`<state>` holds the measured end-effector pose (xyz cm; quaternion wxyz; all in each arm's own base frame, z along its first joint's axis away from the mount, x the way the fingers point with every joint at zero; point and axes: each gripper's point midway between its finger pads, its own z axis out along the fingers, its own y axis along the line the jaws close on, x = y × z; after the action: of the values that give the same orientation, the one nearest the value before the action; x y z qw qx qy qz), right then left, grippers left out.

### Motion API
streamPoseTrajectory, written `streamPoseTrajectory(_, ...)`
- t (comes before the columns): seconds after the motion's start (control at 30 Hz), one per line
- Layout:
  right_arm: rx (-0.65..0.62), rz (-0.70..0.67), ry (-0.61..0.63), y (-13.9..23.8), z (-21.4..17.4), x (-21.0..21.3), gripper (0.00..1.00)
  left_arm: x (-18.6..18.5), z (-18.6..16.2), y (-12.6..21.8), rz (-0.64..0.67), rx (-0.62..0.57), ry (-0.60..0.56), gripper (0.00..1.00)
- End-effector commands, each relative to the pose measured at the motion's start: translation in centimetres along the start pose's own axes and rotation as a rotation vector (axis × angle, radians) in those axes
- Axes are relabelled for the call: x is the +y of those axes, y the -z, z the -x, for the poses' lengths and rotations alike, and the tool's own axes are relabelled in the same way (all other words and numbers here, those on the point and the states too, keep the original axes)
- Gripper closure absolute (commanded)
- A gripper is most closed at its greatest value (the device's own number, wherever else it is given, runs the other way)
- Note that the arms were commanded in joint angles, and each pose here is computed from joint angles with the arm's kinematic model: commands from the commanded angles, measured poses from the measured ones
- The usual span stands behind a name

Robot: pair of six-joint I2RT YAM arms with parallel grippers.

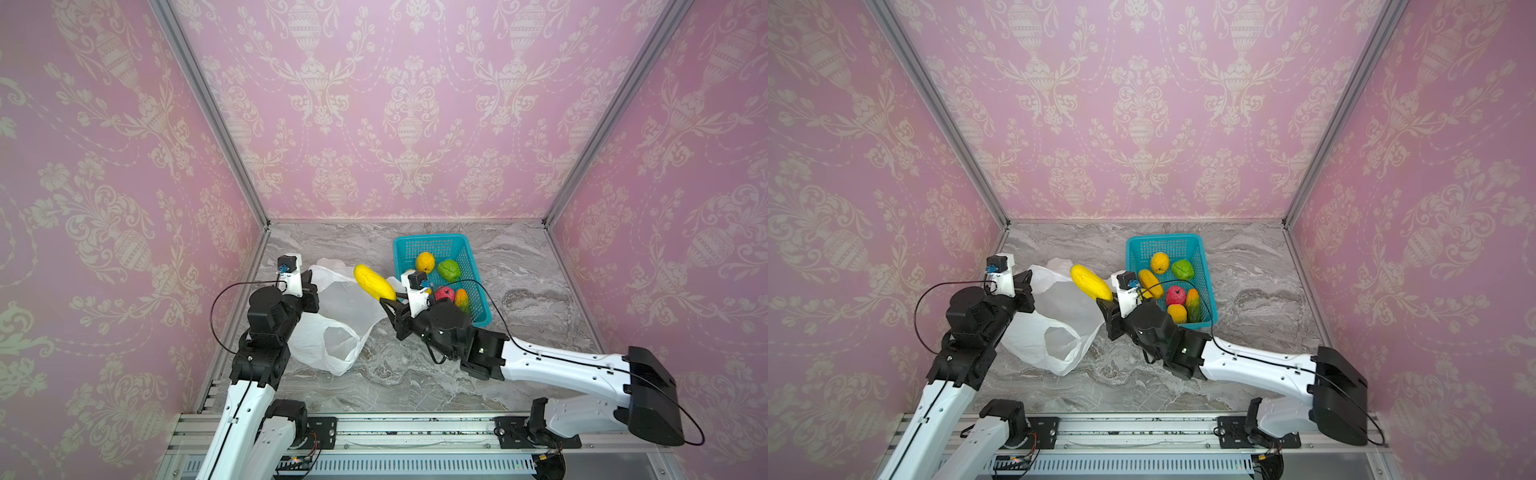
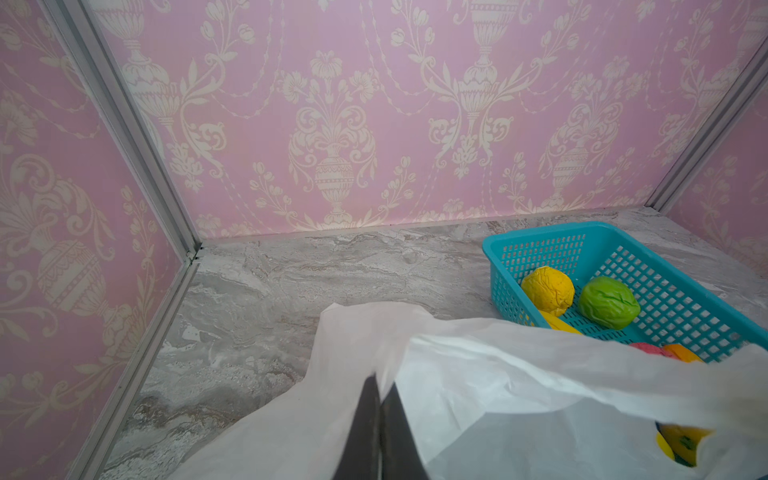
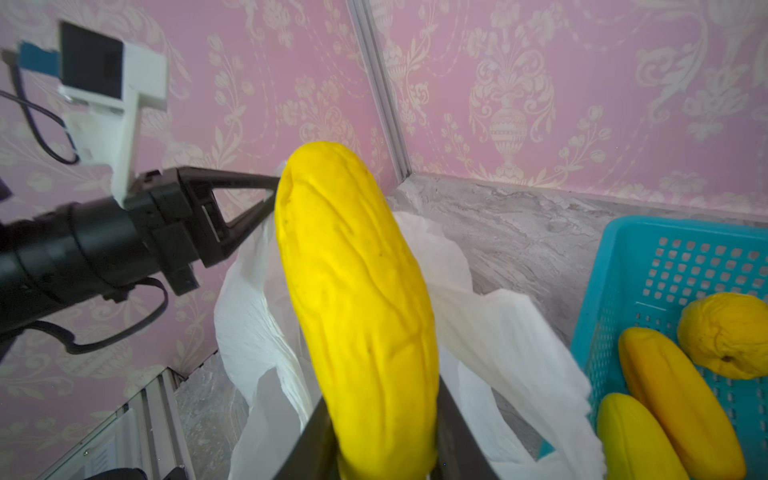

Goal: Untie the knot of the plastic bag and take out the fruit
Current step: 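Lift the yellow papaya out and carry it over the teal basket, then lower the yellow papaya into the basket and open the right gripper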

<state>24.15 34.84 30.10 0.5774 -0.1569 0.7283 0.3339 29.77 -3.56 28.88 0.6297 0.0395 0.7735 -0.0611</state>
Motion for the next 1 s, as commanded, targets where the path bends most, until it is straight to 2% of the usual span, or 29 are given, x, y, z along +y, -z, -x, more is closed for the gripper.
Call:
streamPoseTrajectory(0.0, -0.063, -0.123, 0.056, 2.6, 1.1, -3.6, 0.73, 0.5, 1.0, 0.6, 0.032, -0.011, -0.029, 1.0)
streamPoseTrajectory(0.07, -0.091, -0.229, 0.059, 3.8, 1.7, -6.5, 0.73, 0.4, 1.0, 0.6, 0.029, -0.016, -0.027, 1.0)
streamPoseTrajectory(0.2, -0.097, -0.385, -0.015, 5.2, 1.6, -12.8, 0.73, 0.3, 1.0, 0.5, 0.018, -0.012, -0.026, 1.0)
streamPoseTrajectory(0.37, -0.024, -0.522, -0.087, 4.4, -0.8, -18.9, 0.74, 0.2, 1.0, 0.5, 0.016, -0.011, -0.024, 1.0)
streamPoseTrajectory(0.67, 0.278, -0.6, -0.21, -1.6, -7.8, -26.8, 0.75, 0.1, 0.9, 0.4, 0.012, -0.009, -0.024, 1.0)
streamPoseTrajectory(0.9, 0.374, -0.511, -0.267, -5.5, -11.3, -26.6, 0.75, 0.2, 0.8, 0.3, 0.015, -0.004, -0.023, 1.0)
streamPoseTrajectory(0.97, 0.386, -0.511, -0.293, -6.0, -12.3, -26.7, 0.66, 0.3, 0.9, 0.2, 0.014, -0.005, -0.022, 1.0)
